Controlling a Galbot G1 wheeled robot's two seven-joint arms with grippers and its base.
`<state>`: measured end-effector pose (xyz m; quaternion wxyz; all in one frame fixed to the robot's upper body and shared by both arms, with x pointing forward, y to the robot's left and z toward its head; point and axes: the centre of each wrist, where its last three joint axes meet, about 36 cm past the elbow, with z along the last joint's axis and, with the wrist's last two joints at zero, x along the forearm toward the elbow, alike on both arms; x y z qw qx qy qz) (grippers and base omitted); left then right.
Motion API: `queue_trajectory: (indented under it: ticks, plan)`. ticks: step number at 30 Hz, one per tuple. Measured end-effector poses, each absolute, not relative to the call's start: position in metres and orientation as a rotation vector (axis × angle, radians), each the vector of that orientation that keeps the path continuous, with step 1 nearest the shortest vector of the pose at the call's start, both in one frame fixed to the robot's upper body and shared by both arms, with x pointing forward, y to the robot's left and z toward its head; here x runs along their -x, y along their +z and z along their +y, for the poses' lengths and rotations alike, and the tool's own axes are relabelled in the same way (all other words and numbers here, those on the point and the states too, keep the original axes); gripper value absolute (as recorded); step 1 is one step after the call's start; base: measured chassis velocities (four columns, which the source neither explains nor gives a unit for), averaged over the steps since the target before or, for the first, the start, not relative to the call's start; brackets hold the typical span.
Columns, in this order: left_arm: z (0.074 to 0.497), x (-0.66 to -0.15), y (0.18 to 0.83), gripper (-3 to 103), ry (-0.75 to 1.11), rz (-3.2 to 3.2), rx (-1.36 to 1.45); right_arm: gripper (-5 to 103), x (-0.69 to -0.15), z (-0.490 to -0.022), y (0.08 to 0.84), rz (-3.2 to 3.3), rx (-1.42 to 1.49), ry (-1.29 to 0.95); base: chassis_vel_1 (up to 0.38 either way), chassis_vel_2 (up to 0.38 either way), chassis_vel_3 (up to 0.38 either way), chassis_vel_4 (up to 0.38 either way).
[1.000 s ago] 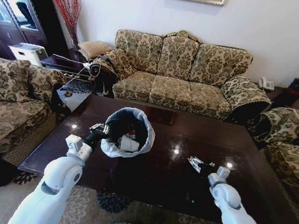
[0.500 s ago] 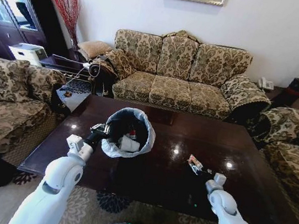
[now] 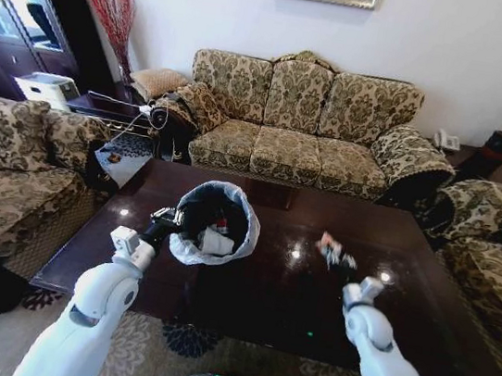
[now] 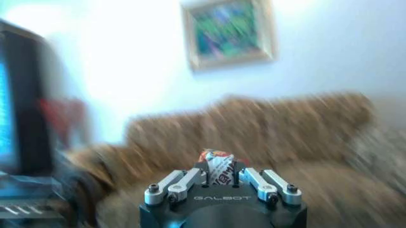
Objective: Move to the front of the table and place the trash on the table into the trash bin.
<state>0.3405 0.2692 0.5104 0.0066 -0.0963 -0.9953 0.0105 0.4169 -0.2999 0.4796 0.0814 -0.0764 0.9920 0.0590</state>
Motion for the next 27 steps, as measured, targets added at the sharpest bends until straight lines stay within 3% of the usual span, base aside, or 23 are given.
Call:
queue_trajectory:
  ticks: [2, 5, 7, 9, 15, 18, 23, 26, 27]
  plan:
    - [0.269, -0.341, 0.51, 4, 0.033, -3.112, 0.304, 16, -0.415, -0.296, 0.491, 2.937, 0.273, 0.174, 0.0, 0.0, 0.0, 0.0]
    - [0.265, -0.342, 0.504, 4, 0.038, -3.105, 0.313, 7, -0.392, -0.261, 0.56, 2.797, 0.632, 0.206, 0.0, 0.0, 0.0, 0.0]
    - [0.265, -0.342, 0.503, 4, 0.038, -3.105, 0.314, 7, -0.388, -0.257, 0.566, 2.783, 0.678, 0.218, 0.0, 0.0, 0.0, 0.0]
    - [0.261, -0.343, 0.502, 4, 0.039, -3.103, 0.328, 3, -0.362, -0.23, 0.592, 2.712, 0.99, 0.284, 0.0, 0.0, 0.0, 0.0]
    - [0.257, -0.34, 0.506, 4, 0.038, -3.116, 0.35, 3, -0.336, -0.189, 0.584, 2.686, 1.331, 0.329, 0.0, 0.0, 0.0, 0.0]
    - [0.256, -0.339, 0.509, 4, 0.036, -3.121, 0.358, 0, -0.336, -0.184, 0.574, 2.709, 1.344, 0.263, 0.0, 0.0, 0.0, 0.0]
    - [0.254, -0.335, 0.513, 4, 0.03, -3.128, 0.37, 22, -0.345, -0.175, 0.555, 2.748, 1.314, 0.158, 0.0, 0.0, 0.0, 0.0]
    - [0.253, -0.334, 0.514, 4, 0.031, -3.13, 0.376, 22, -0.347, -0.175, 0.555, 2.746, 1.299, 0.135, 0.0, 0.0, 0.0, 0.0]
    - [0.253, -0.333, 0.514, 4, 0.03, -3.13, 0.381, 33, -0.348, -0.177, 0.556, 2.743, 1.284, 0.113, 0.0, 0.0, 0.0, 0.0]
